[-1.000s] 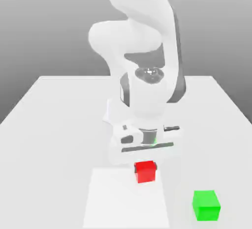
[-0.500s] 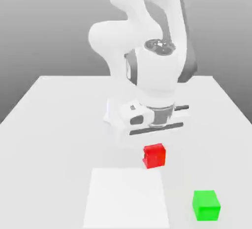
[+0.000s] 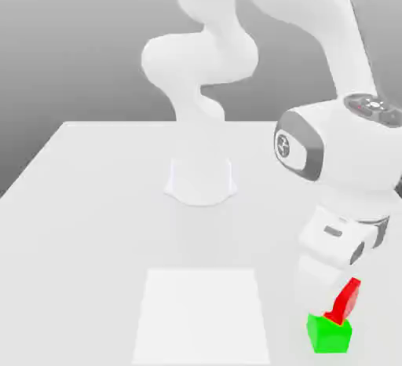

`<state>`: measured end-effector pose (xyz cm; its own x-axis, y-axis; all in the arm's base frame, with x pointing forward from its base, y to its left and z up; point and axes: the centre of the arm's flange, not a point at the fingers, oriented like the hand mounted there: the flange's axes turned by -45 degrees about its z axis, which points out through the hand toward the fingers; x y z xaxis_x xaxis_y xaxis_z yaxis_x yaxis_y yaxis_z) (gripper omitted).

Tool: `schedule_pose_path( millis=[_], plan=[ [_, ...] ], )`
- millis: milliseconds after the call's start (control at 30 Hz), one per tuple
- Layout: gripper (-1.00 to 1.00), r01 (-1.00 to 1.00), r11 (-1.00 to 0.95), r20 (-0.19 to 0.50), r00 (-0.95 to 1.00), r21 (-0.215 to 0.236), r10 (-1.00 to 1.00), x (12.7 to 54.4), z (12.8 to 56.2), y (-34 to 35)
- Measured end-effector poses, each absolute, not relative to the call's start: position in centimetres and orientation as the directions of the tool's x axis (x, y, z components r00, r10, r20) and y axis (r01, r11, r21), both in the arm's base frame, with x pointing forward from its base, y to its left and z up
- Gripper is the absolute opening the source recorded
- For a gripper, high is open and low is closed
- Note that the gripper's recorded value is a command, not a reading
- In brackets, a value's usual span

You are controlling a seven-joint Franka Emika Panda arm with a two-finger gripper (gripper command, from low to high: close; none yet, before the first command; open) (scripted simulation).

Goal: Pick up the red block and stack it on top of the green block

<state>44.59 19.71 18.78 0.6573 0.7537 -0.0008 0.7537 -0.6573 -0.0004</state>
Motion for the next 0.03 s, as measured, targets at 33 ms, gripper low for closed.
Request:
schedule_pose_path(
  millis=[33],
  plan=[
    [1.00, 0.754, -0.657, -0.001, 0.657, 0.000, 0.754, 44.59, 18.78, 19.71]
  ],
)
